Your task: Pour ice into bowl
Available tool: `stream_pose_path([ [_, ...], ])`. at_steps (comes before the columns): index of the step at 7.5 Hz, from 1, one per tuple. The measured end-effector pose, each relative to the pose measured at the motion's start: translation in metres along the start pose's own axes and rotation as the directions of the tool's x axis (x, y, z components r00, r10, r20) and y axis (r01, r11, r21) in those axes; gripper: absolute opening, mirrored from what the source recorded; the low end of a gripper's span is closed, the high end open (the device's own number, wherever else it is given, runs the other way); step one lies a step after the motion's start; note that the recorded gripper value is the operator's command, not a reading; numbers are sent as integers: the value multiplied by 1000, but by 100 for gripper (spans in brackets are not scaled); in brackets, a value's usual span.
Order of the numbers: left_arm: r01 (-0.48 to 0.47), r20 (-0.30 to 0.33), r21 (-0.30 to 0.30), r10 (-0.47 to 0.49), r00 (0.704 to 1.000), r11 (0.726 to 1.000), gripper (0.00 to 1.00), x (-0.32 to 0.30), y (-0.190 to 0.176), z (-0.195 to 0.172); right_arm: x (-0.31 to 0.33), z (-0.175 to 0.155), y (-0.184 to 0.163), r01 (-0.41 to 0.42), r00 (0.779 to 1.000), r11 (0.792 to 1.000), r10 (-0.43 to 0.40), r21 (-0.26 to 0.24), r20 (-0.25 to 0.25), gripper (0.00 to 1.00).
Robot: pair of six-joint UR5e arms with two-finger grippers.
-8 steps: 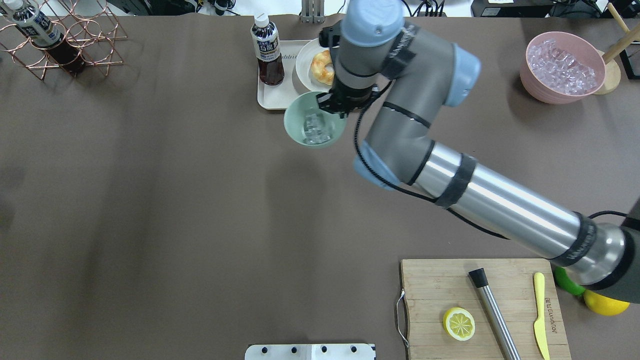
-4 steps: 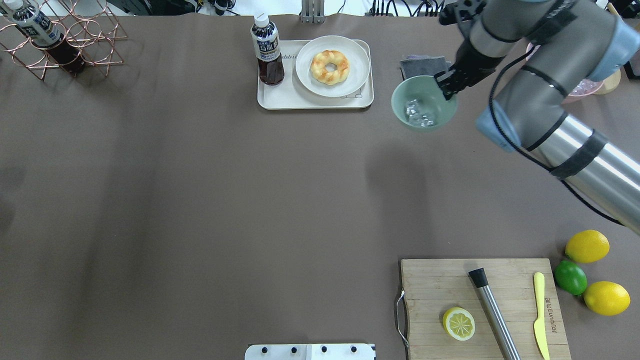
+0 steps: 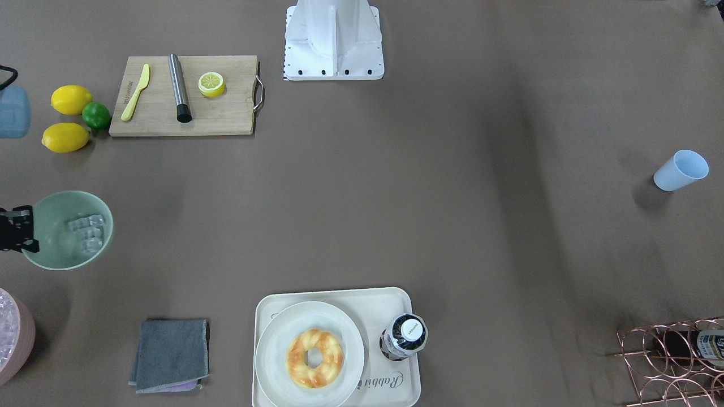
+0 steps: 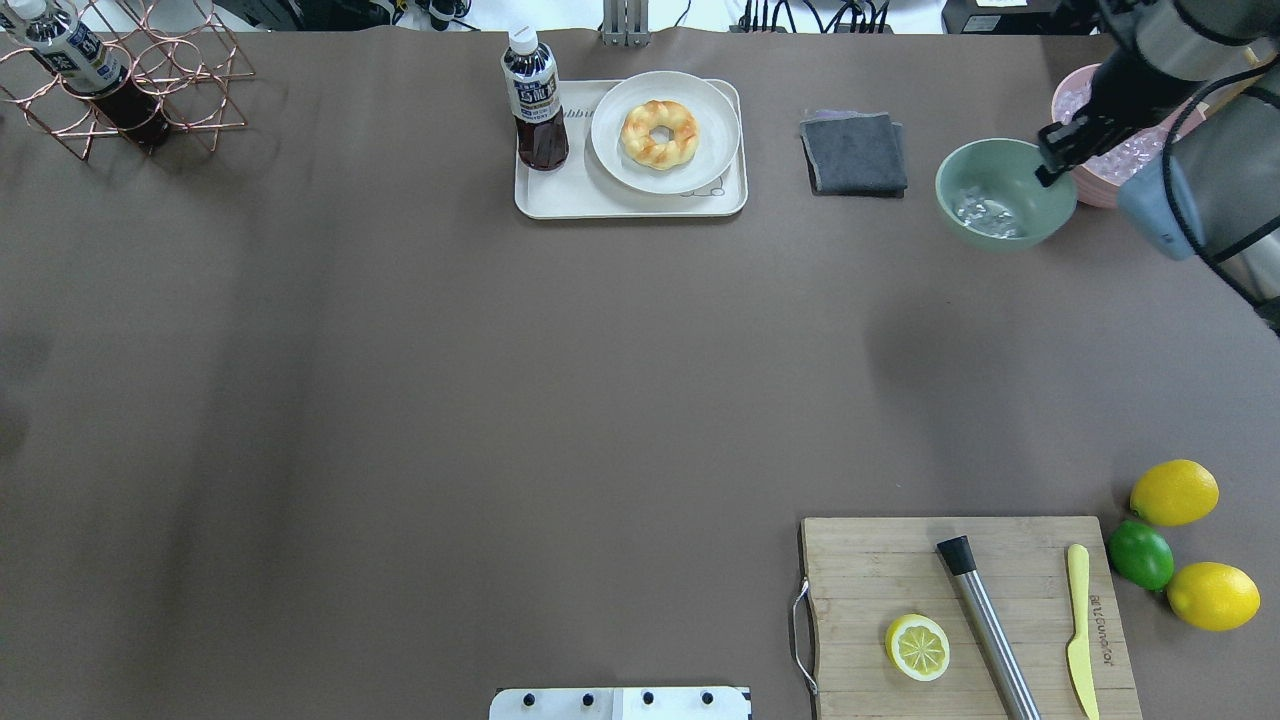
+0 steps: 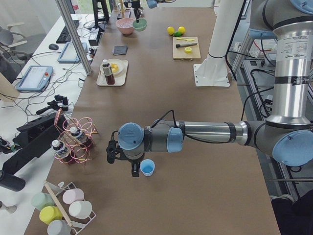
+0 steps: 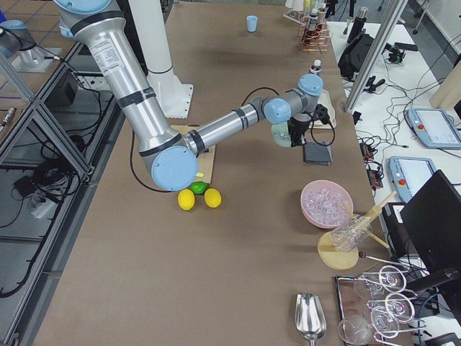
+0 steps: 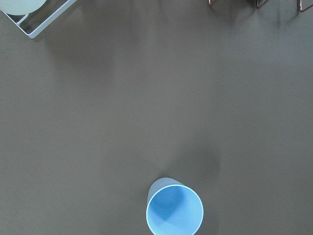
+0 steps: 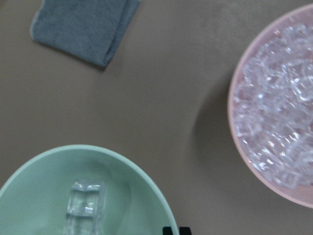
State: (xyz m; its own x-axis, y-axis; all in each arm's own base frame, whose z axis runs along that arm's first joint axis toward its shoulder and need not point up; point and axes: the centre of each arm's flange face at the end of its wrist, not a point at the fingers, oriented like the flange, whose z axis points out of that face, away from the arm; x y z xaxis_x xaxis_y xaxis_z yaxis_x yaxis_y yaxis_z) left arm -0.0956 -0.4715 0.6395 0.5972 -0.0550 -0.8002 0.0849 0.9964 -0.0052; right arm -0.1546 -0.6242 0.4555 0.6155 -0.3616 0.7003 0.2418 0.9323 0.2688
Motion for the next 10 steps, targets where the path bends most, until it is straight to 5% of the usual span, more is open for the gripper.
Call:
stream_pose_path([
  [3, 0, -1, -2, 0, 1000, 1000, 98, -2, 7, 1, 112, 0, 75, 8, 999, 1000, -7, -22, 49, 0],
  [10, -4, -5, -3, 4, 1000, 1000, 98, 0, 4, 3, 244, 69, 189, -19, 999, 1000, 18, 18, 38, 0],
])
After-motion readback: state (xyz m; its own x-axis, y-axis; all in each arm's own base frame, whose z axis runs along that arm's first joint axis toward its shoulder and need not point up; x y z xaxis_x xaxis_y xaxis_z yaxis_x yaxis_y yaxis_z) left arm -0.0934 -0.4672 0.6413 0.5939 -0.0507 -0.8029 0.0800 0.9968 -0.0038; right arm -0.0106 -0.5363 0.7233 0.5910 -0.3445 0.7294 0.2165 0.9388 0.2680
